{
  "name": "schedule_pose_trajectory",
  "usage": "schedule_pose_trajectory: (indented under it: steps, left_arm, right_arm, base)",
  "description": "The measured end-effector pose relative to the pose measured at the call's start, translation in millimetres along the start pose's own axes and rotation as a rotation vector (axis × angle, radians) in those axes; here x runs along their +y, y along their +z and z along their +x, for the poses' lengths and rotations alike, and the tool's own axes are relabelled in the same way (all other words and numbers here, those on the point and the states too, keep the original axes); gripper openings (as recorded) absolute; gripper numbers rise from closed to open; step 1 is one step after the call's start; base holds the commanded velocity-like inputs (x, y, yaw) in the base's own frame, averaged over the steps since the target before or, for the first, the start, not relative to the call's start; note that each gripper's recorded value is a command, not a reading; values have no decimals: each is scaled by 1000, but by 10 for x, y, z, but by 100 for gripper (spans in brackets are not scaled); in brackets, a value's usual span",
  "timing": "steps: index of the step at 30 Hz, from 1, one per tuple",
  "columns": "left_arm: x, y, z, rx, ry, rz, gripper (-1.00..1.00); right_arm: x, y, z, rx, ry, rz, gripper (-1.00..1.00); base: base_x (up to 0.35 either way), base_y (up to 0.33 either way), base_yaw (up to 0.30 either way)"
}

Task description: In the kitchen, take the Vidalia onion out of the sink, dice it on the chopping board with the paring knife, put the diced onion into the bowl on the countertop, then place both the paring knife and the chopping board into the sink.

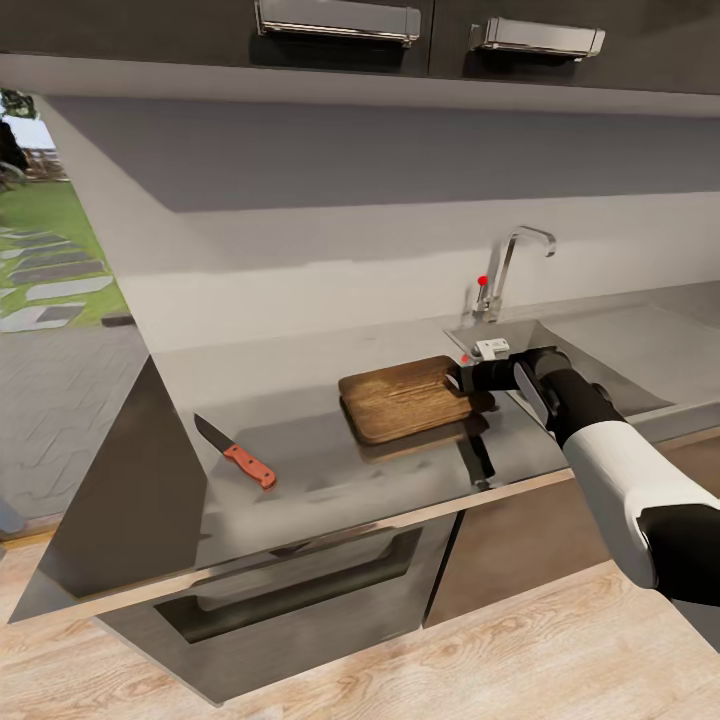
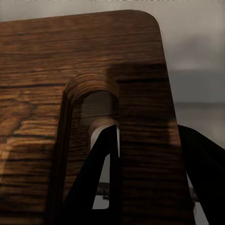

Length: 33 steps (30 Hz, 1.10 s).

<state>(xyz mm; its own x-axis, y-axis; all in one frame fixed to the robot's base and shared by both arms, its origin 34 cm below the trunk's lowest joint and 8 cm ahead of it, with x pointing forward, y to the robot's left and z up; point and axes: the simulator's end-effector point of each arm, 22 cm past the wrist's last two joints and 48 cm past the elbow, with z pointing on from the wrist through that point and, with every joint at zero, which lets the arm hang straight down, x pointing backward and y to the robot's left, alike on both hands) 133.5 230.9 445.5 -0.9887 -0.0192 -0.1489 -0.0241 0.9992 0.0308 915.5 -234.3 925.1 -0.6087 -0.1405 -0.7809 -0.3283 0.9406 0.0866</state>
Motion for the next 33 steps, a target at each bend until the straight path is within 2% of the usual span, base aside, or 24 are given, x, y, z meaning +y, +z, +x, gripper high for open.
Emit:
schedule_pose_trajectory:
  steps: [10, 33]
  left_arm:
    - [0, 0, 0, 0, 0, 0, 100]
    - [0, 0, 0, 0, 0, 0, 100]
  right_arm:
    - [-21, 36, 94, 19, 9, 1, -100]
    - [-35, 63, 107, 7, 5, 1, -100]
  base:
    - [0, 0, 0]
    - [0, 0, 0]
